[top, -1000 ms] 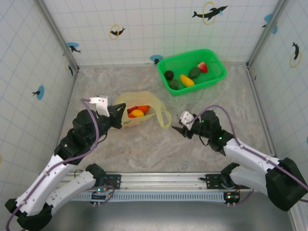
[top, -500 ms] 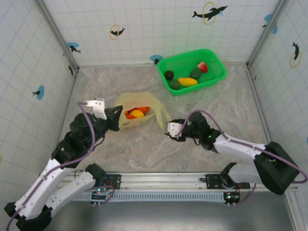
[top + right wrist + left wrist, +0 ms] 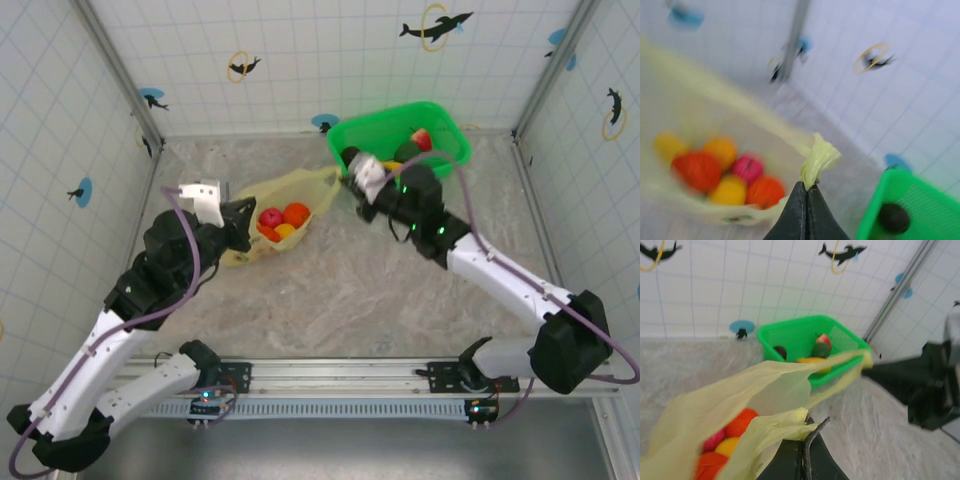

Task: Place the fake fruits into the plastic bag and tie a complex knot

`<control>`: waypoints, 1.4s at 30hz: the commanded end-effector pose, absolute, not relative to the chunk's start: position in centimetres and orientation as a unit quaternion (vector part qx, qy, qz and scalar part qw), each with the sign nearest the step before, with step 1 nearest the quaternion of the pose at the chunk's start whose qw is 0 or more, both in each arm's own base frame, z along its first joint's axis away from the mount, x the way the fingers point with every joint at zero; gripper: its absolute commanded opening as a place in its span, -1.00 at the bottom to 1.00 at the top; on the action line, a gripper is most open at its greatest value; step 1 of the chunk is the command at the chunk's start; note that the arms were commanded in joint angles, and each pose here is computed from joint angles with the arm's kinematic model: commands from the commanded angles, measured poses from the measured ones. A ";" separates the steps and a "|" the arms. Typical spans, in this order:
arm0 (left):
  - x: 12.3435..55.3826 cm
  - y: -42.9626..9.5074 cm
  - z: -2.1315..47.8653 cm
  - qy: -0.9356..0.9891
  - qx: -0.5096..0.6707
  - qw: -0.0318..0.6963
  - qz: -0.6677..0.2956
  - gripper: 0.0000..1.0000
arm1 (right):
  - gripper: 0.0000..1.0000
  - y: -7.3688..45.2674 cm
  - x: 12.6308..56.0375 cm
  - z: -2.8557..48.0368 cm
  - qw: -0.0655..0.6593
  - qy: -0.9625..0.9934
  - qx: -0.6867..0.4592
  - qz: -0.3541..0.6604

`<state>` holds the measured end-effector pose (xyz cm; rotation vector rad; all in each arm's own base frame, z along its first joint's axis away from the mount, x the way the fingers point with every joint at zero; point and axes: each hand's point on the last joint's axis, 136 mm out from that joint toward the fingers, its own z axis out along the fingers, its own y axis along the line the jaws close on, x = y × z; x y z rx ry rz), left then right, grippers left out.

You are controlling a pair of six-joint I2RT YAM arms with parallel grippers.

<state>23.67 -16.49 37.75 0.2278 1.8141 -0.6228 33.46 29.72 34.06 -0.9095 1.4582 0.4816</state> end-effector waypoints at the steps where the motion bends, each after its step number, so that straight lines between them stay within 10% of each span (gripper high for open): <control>1: 24.0 -16.5 42.8 0.733 0.101 0.617 -0.268 -1.00 | -1.00 28.4 35.6 38.6 0.587 0.705 -0.267 0.295; 29: 24.7 -18.4 44.7 0.695 0.119 0.638 -0.310 -1.00 | -1.00 21.6 31.5 44.5 0.593 0.728 -0.134 0.317; 40: 23.7 -19.7 39.2 0.705 0.156 0.608 -0.330 -1.00 | -1.00 22.5 30.8 39.6 0.555 0.743 -0.129 0.350; 42: 23.8 -18.9 38.1 0.701 0.153 0.625 -0.308 -0.75 | -1.00 22.5 30.8 39.0 0.552 0.745 -0.125 0.354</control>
